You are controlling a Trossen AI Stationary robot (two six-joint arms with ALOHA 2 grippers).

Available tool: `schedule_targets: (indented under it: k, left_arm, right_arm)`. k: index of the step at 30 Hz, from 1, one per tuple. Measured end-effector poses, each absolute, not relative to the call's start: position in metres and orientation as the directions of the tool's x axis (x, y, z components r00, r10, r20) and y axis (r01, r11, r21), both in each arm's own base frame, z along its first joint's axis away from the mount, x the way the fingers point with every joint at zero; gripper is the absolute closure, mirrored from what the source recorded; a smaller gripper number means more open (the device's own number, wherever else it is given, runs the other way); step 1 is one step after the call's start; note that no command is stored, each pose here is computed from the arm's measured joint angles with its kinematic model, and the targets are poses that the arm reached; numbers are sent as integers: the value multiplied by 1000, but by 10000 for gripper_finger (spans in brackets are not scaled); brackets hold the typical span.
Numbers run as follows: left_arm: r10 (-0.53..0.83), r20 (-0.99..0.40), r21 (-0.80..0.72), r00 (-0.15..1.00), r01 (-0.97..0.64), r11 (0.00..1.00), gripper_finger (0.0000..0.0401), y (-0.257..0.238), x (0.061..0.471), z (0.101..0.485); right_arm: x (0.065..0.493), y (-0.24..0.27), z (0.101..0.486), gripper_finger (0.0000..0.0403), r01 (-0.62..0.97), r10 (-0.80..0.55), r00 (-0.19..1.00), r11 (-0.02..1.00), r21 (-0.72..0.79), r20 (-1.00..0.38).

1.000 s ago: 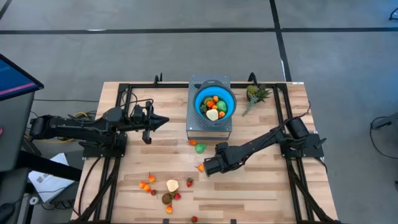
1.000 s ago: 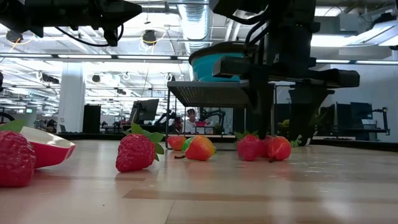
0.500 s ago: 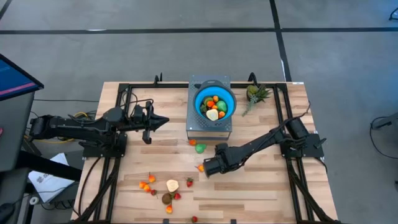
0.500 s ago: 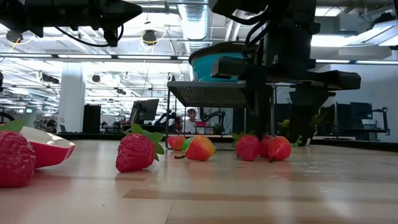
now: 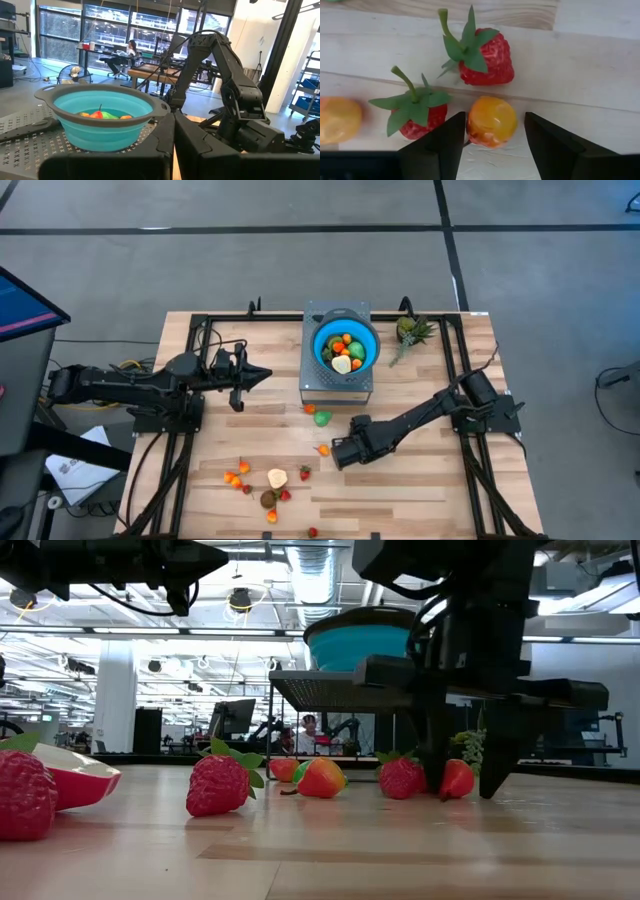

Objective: Pick & Place Fruit
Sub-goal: Put the peach into the strainer bowl

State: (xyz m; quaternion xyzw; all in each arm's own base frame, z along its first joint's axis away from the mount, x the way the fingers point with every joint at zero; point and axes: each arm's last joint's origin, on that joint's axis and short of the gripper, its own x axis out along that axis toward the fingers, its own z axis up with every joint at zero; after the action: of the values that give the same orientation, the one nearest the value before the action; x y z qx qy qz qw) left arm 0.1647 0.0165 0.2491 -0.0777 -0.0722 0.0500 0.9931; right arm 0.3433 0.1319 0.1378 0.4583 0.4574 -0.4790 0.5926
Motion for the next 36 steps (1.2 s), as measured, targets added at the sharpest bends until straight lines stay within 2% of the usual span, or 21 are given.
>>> schedule_targets:
  k: [12,15,24,33,36]
  left_arm:
    - [111,136,-162,985,-88,983,399,17,165,249]
    - [110,136,-162,985,-88,983,399,17,165,249]
    - [111,136,-162,985,-88,983,399,17,165,249]
    - [111,136,-162,985,-88,983,399,17,165,249]
    - [111,136,-162,985,-88,983,399,17,165,249]
  right_arm:
    - [342,132,138,287,987,-151,113,132,93,-982]
    - [343,132,138,290,987,-150,114,131,95,-982]
    - [342,134,138,261,984,-147,119,147,97,-982]
    - [338,140,138,314,980,-151,108,182,79,-983]
    - [335,143,143,319,978,-147,114,193,84,-983]
